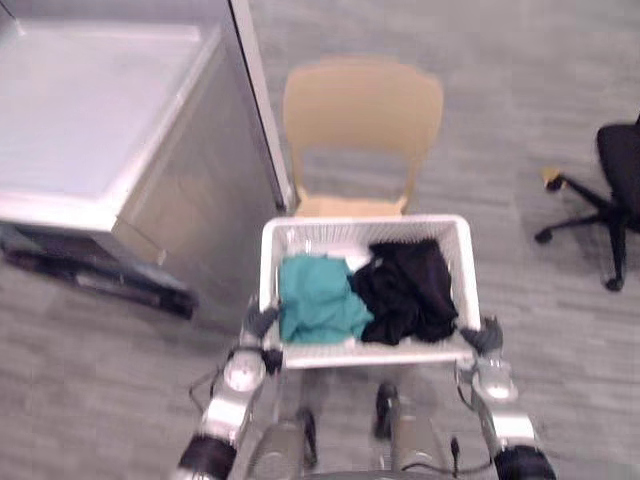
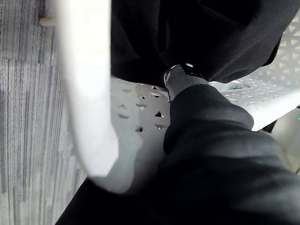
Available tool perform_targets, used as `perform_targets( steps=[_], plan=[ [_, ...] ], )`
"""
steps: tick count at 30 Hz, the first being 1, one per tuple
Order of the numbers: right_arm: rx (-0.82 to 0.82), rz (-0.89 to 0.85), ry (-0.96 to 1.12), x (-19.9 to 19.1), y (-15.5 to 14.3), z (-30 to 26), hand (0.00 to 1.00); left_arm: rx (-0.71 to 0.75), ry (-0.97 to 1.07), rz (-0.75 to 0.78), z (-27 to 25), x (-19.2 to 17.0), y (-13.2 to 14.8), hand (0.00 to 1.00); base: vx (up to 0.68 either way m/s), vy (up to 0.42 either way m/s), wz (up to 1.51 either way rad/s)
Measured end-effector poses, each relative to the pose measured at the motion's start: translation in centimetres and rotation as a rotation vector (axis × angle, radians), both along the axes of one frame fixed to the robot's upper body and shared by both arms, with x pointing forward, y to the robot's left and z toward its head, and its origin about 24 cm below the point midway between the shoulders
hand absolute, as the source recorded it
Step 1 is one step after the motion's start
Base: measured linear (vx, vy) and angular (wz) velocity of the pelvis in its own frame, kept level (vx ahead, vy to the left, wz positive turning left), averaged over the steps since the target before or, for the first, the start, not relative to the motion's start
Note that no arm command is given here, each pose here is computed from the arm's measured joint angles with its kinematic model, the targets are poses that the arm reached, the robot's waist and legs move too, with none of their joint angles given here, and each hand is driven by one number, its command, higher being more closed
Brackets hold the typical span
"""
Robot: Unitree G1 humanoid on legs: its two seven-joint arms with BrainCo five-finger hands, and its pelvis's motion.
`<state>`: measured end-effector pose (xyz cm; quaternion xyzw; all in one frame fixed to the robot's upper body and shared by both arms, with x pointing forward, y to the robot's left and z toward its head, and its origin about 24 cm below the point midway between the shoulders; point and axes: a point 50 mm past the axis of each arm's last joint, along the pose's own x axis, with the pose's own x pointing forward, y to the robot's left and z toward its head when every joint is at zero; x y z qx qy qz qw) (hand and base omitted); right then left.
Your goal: Pick up the laundry basket with both hands and put the clothes into the washing machine.
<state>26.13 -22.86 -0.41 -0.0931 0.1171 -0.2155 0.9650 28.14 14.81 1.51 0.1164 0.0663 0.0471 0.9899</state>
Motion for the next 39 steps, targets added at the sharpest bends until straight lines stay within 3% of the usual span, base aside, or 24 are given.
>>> perform_targets(
  steps=[5, 9, 10, 15, 20, 30, 39],
  plan=[
    [0.029, 0.006, -0.302, 6.9, 1.4, 9.0, 1.00, -0.022, -0.223, 0.088, 7.8, 6.4, 1.3, 1.00, -0.30, -0.029, -0.09],
    [0.082, -0.002, -0.466, 9.8, 2.8, 14.7, 1.00, -0.029, -0.374, 0.127, 14.6, 9.8, 2.2, 1.00, -0.18, -0.048, -0.09],
    [0.102, -0.008, -0.511, 10.4, 3.0, 16.4, 0.00, -0.033, -0.418, 0.133, 16.6, 10.5, 2.3, 0.00, -0.07, -0.037, -0.03],
    [0.186, -0.002, -0.636, 11.8, 3.5, 20.8, 0.00, -0.124, -0.545, 0.168, 22.3, 11.6, 2.6, 0.00, 0.01, 0.002, 0.01],
    [0.232, 0.013, -0.690, 12.0, 3.9, 22.1, 0.00, -0.173, -0.583, 0.196, 23.9, 11.7, 3.0, 0.00, 0.05, 0.028, 0.01],
    [0.255, 0.031, -0.618, 11.5, 4.0, 18.9, 0.00, -0.185, -0.559, 0.233, 22.4, 11.5, 3.5, 0.00, -0.02, 0.008, 0.06],
    [0.241, 0.030, -0.683, 6.9, 2.9, 16.2, 0.00, -0.133, -0.654, 0.289, 19.6, 7.7, 4.4, 0.00, -0.01, -0.014, 0.04]
  ],
)
